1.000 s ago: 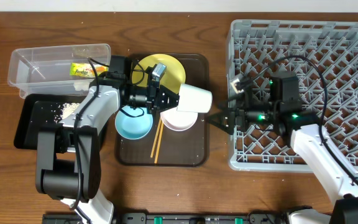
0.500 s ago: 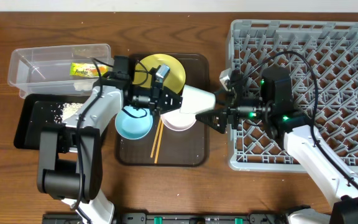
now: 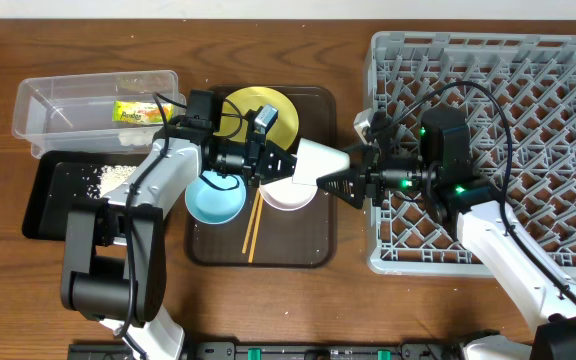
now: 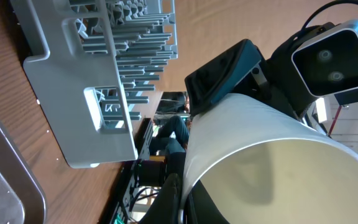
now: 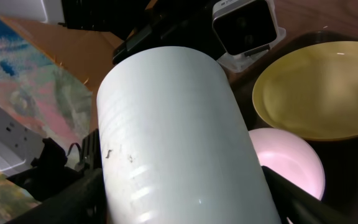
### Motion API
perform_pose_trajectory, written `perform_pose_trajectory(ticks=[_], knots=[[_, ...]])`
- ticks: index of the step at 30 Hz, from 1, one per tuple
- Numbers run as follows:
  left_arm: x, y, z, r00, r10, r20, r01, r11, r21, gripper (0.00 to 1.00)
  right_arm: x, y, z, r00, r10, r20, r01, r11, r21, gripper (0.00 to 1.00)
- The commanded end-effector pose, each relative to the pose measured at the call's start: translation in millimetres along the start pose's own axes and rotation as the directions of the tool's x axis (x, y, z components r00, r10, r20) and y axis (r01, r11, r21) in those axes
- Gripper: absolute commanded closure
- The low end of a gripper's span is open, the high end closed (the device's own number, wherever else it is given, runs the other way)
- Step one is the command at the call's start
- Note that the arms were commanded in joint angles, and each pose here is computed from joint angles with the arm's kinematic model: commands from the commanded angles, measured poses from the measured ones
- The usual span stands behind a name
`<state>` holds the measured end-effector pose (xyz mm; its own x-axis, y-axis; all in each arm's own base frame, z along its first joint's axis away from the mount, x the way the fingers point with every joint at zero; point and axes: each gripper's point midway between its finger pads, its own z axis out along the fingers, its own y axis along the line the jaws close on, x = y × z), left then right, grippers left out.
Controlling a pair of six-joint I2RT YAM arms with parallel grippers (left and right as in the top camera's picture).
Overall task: Sort waste into correct bins and load items into the dishwasher rack
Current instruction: 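Carry the white cup with the right gripper over the dish rack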
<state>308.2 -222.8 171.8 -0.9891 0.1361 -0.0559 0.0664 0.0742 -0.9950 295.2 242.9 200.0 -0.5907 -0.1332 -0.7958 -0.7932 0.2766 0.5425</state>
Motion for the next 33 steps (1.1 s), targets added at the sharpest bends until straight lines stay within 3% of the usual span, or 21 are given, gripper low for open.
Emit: perform_pose_trajectory(ticks=[1,12,15,16,19,23,27,33], knots=[[-1,-7,-1,1.0,0.003,-0.002,-0.003,1.0,0.019,0.94,-3,6,5,1.0,-0.014,-0.006,0.014,1.0,-0.02,0.3],[-3,0,-1,1.0,0.003,0.008,-0.003,1.0,-0.017,0.94,-2,5,5,1.0,-0.012,-0.007,0.012,1.0,-0.019,0.47],[-5,9,-2,1.0,0.004,0.023,-0.003,0.997,-0.072,0.85,-1,5,5,1.0,-0.006,-0.01,0.006,1.0,-0.019,0.55],[-7,14,-2,0.999,0.005,0.032,-0.002,0.995,-0.103,0.83,-1,5,5,1.0,-0.005,-0.011,0.005,1.0,-0.019,0.6],[-13,37,-7,0.998,0.011,0.069,0.006,0.972,-0.234,0.65,1,5,5,1.0,0.005,-0.017,-0.005,1.0,-0.018,0.71],[-21,64,-20,0.992,0.019,0.121,0.031,0.918,-0.396,0.58,8,-1,5,0.998,0.046,-0.038,-0.045,0.999,0.017,0.99],[-24,76,-46,0.983,0.046,0.177,0.056,0.845,-0.531,0.57,14,-7,4,0.995,0.082,-0.053,-0.078,0.995,0.057,0.99],[-18,61,-90,0.96,0.131,0.248,0.08,0.72,-0.689,0.57,3,-23,-5,0.996,0.089,-0.019,-0.085,0.984,0.154,0.99]])
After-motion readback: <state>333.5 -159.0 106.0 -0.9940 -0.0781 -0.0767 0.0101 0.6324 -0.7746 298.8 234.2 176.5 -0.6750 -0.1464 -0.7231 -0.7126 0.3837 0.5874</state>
